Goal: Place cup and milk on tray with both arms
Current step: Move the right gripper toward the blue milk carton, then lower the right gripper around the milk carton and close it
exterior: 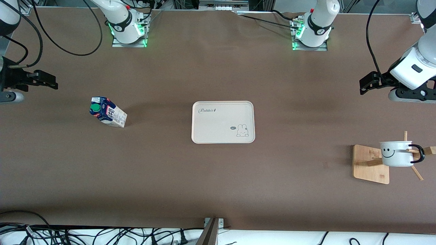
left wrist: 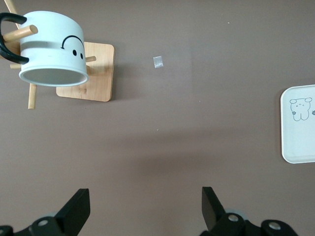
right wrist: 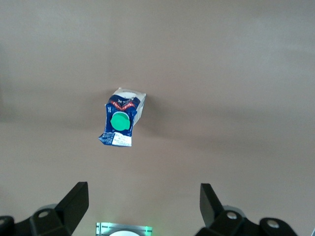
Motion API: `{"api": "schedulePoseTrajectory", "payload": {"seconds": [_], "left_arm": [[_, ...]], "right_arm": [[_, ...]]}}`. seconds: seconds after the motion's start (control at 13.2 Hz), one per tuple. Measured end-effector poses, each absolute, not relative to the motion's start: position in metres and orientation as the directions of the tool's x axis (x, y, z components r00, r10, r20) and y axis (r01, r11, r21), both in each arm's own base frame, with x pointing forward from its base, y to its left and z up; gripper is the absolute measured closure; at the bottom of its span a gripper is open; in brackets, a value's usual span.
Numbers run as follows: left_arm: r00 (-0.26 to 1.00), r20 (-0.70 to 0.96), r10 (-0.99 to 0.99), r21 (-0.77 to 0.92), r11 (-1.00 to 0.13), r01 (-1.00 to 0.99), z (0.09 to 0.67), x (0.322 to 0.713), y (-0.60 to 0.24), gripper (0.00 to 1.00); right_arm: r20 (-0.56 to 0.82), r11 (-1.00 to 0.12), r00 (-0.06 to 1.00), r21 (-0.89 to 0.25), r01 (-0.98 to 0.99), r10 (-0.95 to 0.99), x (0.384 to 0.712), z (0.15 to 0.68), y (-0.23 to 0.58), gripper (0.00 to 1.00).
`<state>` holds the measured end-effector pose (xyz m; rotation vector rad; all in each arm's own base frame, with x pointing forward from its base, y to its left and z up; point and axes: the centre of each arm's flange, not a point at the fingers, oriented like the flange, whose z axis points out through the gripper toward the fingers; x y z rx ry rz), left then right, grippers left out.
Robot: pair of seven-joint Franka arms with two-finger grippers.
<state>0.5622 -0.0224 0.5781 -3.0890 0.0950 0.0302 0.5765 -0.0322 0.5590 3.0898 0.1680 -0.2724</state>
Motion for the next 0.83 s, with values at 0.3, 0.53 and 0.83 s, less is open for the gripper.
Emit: {"api": "schedulePoseTrajectory", "payload": {"seconds": [0.3,0.53,0.83], "left_arm": [[0.999,-0.022,-0.047,-0.050,-0.998,-0.048,0.578,0.563,-0.015,0.00],[0.999,-0.023,-0.045,-0.050,-0.998,-0.046,0.577,0.563,-0.013,0.00],[0.999,-0.023,-0.045,-0.049,-0.998,-0.046,0.577,0.563,-0.014,0.00]], "right_arm": [[-0.246,-0.994,0.963,-0.015,0.110,0.111,0.588,0.521,-0.024,0.00],[-0.275,-0.991,0.952,-0.046,0.125,0.133,0.601,0.488,-0.007,0.00],[-0.255,-0.988,0.955,-0.037,0.151,0.155,0.616,0.455,0.010,0.00]]}}
